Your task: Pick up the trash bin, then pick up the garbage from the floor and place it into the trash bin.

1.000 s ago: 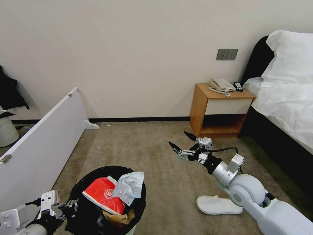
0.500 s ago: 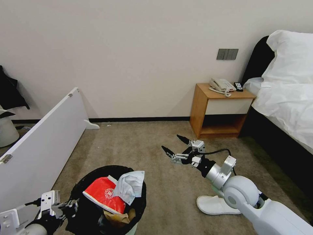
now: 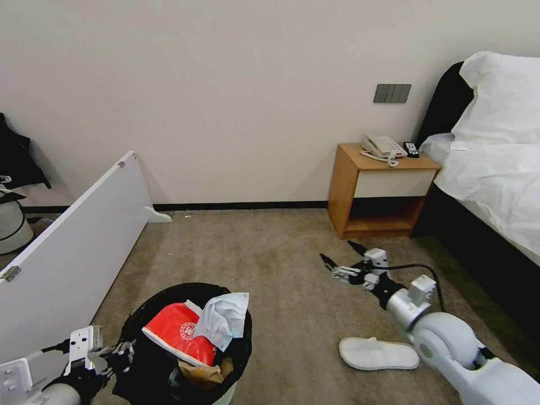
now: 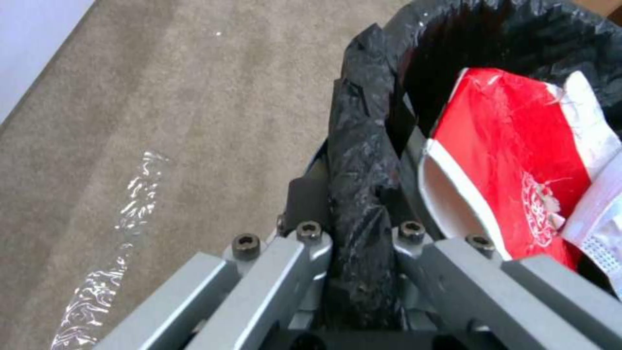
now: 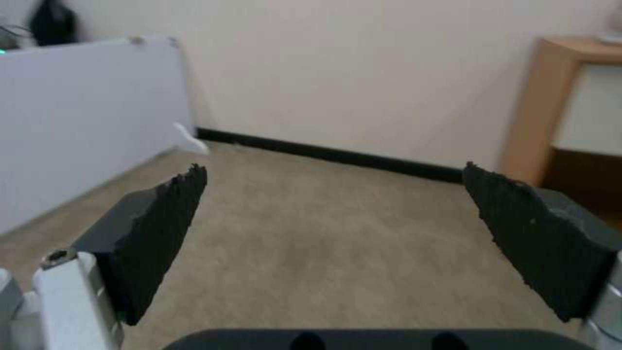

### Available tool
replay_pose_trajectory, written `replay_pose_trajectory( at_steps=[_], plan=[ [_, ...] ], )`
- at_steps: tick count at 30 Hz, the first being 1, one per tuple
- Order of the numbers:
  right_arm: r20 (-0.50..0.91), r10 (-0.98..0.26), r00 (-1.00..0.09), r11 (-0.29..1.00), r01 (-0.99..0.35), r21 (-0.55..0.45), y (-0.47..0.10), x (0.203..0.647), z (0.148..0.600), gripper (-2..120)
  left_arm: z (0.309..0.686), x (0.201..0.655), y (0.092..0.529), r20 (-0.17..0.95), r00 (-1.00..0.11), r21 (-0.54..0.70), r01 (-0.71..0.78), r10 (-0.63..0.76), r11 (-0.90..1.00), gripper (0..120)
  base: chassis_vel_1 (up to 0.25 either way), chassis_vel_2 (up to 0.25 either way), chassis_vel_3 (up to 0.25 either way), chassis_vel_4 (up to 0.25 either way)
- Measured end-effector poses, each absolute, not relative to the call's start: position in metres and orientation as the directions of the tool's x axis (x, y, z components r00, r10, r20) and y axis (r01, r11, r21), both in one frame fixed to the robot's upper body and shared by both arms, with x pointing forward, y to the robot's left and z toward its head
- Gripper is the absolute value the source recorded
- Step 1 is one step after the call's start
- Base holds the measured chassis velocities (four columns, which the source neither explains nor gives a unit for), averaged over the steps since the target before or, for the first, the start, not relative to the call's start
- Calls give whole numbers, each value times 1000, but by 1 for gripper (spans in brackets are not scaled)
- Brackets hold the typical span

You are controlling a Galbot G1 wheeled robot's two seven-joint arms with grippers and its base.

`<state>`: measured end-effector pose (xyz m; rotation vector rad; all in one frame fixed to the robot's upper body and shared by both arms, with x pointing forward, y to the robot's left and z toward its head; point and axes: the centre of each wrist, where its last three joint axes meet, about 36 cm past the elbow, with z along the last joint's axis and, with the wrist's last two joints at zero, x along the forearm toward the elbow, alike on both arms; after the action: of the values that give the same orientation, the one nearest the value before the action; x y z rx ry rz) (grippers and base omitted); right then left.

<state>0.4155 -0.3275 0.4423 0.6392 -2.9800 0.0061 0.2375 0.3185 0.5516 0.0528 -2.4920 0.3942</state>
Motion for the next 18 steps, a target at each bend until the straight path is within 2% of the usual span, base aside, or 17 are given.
replay_pose_trajectory(
  at_steps=[10,15,18],
  plan=[
    [137,-321,-937,946,-325,-6,-354,388,432,100,550,239,319,580,-813,-267,-124,57,956,4,0,0,0,0],
    [190,-264,-946,957,-281,-68,-371,369,421,100,550,239,319,581,-812,-265,-123,56,956,4,0,0,0,0],
    [196,-258,-946,958,-277,-72,-372,367,419,100,551,239,319,580,-812,-265,-123,56,956,4,0,0,0,0]
  ],
)
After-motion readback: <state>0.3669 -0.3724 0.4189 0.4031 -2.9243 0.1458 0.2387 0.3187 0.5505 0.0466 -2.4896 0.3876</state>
